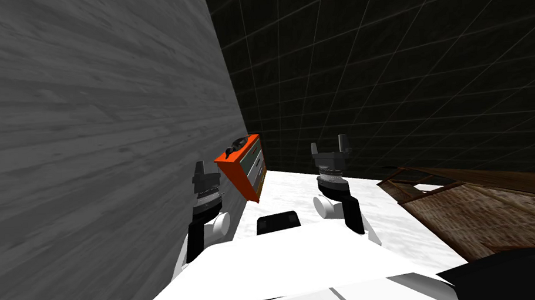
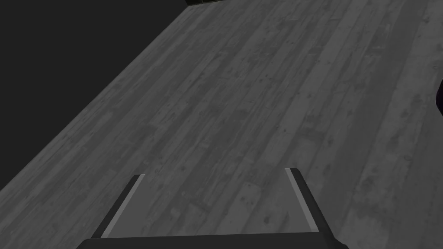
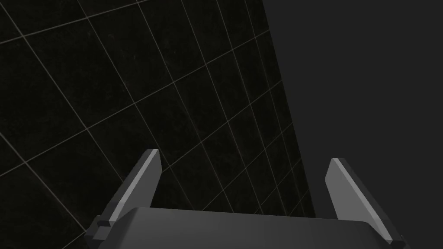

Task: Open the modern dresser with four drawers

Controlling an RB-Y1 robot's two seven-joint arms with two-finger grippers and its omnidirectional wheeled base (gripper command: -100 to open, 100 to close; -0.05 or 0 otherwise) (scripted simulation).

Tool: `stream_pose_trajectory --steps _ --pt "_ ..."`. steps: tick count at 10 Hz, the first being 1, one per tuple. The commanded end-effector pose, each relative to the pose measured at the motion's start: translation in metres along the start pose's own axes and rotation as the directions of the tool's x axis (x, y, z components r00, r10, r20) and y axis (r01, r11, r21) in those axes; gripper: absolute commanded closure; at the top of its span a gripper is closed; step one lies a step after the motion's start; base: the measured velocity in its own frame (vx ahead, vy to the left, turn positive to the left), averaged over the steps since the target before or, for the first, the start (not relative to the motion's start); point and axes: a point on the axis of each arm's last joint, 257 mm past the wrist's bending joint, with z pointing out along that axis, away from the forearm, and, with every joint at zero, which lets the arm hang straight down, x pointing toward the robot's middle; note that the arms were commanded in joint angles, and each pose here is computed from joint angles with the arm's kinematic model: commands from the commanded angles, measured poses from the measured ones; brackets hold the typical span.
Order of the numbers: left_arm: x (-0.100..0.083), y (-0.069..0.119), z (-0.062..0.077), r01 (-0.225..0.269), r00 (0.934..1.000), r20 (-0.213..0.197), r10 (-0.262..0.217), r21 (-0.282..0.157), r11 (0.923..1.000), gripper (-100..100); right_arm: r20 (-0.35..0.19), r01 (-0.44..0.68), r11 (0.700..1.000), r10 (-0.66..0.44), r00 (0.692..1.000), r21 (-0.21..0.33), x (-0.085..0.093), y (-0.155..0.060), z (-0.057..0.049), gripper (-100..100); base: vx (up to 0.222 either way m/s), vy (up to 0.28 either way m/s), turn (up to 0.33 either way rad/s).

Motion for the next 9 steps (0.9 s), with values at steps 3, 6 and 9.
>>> stream_pose_trajectory --steps 3,6,9 --pt "0.0000 -0.0001 0.0000 0.000 1.0000 0.000 0.000 0.000 1.0000 0 0.000 0.000 1.000 0.000 1.000 0.000 0.0000 0.0001 0.0000 0 0.000 0.000 0.000" --pt "0.0000 -0.0001 0.0000 0.000 1.0000 0.000 0.000 0.000 1.0000 0 0.000 0.000 1.000 0.000 1.000 0.000 0.0000 0.0001 0.0000 0 0.000 0.000 0.000" --pt "0.0000 -0.0002 0.0001 0.000 1.0000 0.000 0.000 0.000 1.0000 0 0.000 0.000 1.000 0.000 1.000 0.000 0.0000 0.0002 0.0001 0 0.000 0.000 0.000"
